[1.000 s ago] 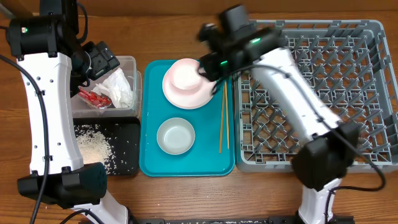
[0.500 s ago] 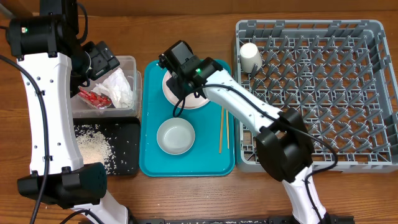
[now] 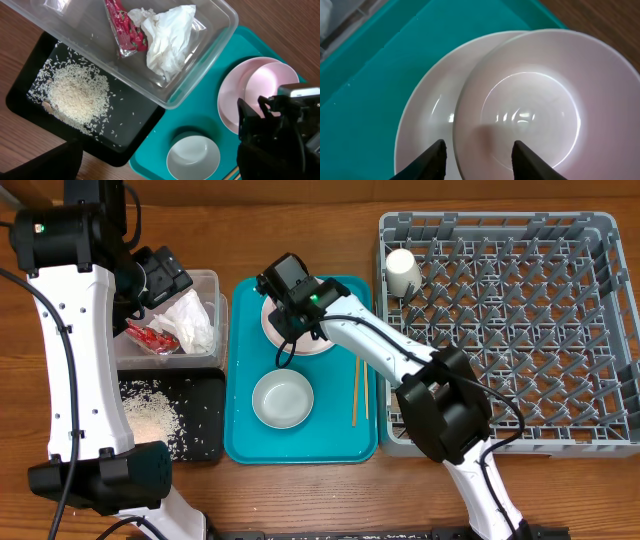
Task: Sort waste into correct bins and load items into the dishwasher
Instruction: 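Move the right gripper back and grasp the pink bowl rim, then lift the pink bowl and carry it into the dish rack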
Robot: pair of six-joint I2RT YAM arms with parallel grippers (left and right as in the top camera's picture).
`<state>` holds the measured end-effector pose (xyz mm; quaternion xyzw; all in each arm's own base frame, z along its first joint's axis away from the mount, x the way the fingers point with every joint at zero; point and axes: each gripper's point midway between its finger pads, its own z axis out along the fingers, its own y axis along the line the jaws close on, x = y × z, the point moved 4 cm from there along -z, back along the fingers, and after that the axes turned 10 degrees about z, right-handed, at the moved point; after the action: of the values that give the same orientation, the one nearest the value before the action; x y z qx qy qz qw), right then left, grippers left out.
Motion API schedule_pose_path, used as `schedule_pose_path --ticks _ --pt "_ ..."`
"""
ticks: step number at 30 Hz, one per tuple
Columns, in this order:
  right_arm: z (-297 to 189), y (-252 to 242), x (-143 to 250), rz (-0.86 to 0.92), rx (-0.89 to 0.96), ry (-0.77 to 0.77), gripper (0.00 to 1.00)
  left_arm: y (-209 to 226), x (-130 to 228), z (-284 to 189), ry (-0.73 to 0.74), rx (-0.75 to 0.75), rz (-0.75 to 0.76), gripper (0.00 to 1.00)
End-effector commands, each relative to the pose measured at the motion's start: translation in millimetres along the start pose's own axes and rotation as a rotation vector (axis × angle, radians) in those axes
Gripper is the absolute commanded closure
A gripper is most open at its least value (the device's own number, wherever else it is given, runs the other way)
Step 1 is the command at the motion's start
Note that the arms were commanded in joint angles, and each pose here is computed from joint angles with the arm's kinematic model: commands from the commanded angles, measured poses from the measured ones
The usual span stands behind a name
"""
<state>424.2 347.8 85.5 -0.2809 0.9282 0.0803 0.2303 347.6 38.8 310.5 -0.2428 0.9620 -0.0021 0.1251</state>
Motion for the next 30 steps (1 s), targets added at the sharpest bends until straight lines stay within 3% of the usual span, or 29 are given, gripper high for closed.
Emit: schedule_pose_path --ticks 1,6,14,18,22,26,30 --pt "2 0 1 -0.002 -0.006 0.004 0.62 0 1 -4 -0.007 0.007 0.013 0.0" --pt "2 -1 6 -0.002 -0.003 0.029 0.65 0 1 -4 -0.007 0.007 0.013 0.0" --pt "0 -1 4 -0.002 -0.004 0.026 0.94 0 1 -4 -0.007 0.007 0.013 0.0" --pt "-10 0 -7 0.021 -0.007 -0.007 0.96 0 1 -4 -0.007 0.007 0.013 0.0" --pt "-50 7 -32 0.05 -0.059 -0.082 0.96 0 1 -4 -0.007 0.007 0.013 0.0" --pt "-119 10 -57 0.098 -0.104 -0.183 0.96 0 1 -4 -0.007 0.007 0.013 0.0" --pt "-177 0 -58 0.198 -0.172 -0.211 0.96 0 1 -4 -0.007 0.007 0.013 0.0"
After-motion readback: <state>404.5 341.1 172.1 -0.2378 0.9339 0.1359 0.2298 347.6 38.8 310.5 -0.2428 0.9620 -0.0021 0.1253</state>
